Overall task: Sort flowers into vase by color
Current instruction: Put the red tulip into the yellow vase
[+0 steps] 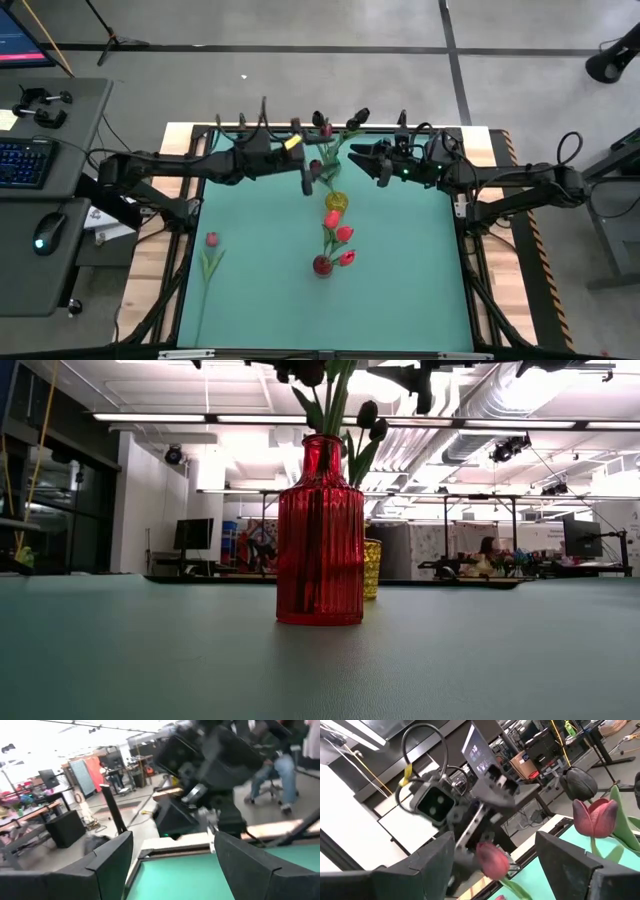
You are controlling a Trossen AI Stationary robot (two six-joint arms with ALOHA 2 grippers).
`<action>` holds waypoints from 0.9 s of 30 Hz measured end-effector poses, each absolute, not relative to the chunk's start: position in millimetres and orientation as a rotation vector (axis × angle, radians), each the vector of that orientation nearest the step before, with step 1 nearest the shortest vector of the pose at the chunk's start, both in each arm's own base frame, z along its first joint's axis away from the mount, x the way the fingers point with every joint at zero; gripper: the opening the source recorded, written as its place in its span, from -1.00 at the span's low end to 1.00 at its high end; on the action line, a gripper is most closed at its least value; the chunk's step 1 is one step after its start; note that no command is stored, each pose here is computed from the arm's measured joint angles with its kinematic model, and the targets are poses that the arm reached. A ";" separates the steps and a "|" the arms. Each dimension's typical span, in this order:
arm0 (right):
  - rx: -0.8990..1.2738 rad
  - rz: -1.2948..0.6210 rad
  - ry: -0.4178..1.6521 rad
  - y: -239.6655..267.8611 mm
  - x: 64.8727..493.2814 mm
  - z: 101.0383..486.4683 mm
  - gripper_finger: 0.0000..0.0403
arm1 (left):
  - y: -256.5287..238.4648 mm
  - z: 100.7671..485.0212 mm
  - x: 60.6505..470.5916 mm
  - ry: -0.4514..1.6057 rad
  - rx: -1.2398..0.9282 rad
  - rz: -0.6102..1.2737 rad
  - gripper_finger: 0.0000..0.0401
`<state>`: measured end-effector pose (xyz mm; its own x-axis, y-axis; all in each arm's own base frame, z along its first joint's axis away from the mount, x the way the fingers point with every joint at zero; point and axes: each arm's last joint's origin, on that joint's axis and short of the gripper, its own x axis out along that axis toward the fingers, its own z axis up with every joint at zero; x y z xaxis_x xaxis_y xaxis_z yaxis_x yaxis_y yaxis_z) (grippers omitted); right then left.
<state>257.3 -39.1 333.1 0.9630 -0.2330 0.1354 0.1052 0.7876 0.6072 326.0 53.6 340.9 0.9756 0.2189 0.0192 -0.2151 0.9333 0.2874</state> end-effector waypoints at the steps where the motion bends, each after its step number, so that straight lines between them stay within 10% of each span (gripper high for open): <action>1: 0.639 -0.183 -0.209 -39.1 257.3 333.2 0.32 | 56.2 344.3 322.9 0.004 0.281 0.233 0.34; 27: 0.618 -0.141 -0.209 -38.9 257.1 334.8 0.32 | 2.4 425.3 192.7 -0.138 0.015 0.043 0.34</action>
<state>257.1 -38.9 334.8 0.9694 -0.1928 0.1519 0.0683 0.8063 0.5875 192.7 2.4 425.3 0.9896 0.0417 0.1377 -0.0437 0.9990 0.0116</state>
